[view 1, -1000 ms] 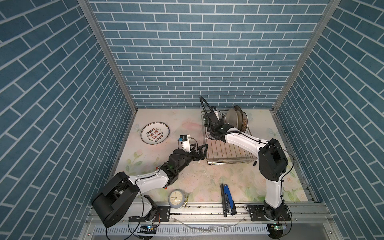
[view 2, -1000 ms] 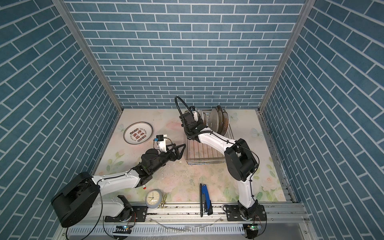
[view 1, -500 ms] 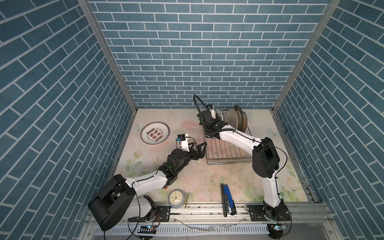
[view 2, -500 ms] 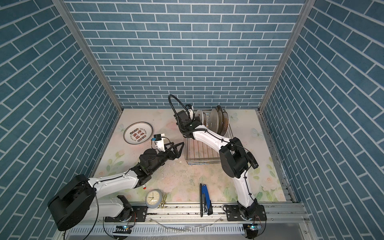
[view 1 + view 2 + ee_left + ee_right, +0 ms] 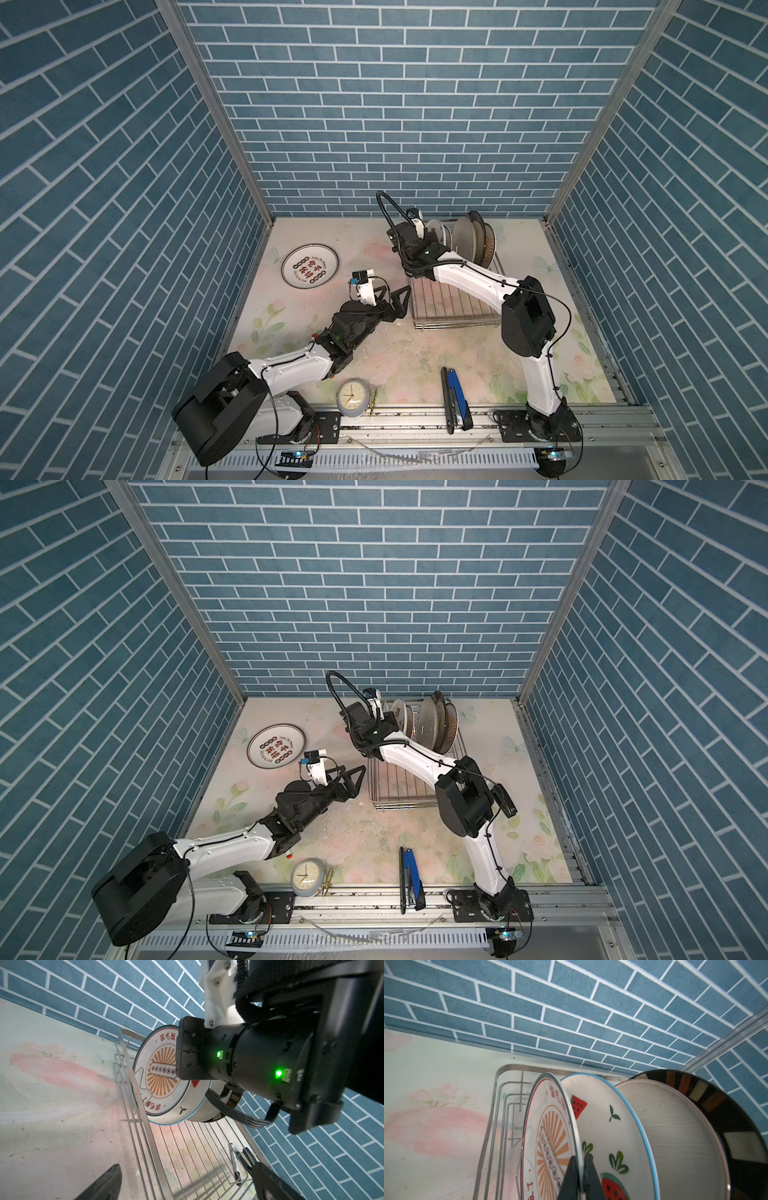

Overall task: Unload the plates from the dish rack
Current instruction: 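Lift the orange-sunburst plate out of the rack with the right gripper toward the left gripper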

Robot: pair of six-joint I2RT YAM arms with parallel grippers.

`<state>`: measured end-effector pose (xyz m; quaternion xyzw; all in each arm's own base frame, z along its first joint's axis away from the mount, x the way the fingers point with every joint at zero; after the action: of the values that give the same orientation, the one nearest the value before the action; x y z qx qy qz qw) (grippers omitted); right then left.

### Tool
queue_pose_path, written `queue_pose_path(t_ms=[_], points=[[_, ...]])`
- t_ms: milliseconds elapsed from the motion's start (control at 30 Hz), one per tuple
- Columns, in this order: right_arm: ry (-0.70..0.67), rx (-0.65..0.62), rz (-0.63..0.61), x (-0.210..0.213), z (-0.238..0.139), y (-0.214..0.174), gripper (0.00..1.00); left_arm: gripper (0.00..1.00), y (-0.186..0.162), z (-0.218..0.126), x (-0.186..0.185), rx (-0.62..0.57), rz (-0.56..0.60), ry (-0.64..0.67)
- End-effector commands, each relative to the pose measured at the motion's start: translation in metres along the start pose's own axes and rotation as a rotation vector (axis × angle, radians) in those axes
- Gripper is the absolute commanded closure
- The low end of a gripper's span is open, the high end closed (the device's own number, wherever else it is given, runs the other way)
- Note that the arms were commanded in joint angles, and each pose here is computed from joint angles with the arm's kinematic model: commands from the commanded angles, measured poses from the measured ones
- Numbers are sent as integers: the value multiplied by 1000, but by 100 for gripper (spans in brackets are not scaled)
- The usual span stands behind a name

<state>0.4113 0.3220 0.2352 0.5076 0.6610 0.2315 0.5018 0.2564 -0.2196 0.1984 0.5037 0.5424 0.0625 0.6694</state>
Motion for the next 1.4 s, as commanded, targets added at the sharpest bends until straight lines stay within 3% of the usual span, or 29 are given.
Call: queue_pose_path(t_ms=[0, 367, 700, 1233, 1367], points=[[-98, -96, 28, -33, -24, 30, 100, 0, 6, -4, -4, -32, -1, -22], [-116, -185, 45, -53, -60, 36, 100, 0, 9, -4, -5, -49, -7, -22], [19, -234, 142, -78, -92, 24, 100, 0, 13, -7, -7, -73, -22, -67], [540, -328, 375, -119, -154, -18, 100, 0, 18, -24, -20, -73, -17, -153], [652, -332, 508, -128, -148, -39, 100, 0, 15, -32, -24, -76, 8, -220]])
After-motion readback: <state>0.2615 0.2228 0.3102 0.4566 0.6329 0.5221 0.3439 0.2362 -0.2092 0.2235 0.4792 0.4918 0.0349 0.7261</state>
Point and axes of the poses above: each gripper's point midway between its finger pads, its own z axis out along the fingers, its own x axis along the line the jaws close on, y = z × x, the point moved 5 cm from there along -z, back along the fingers, and after that the axes turned 3 degrees about -z, right-handed, at the moved point
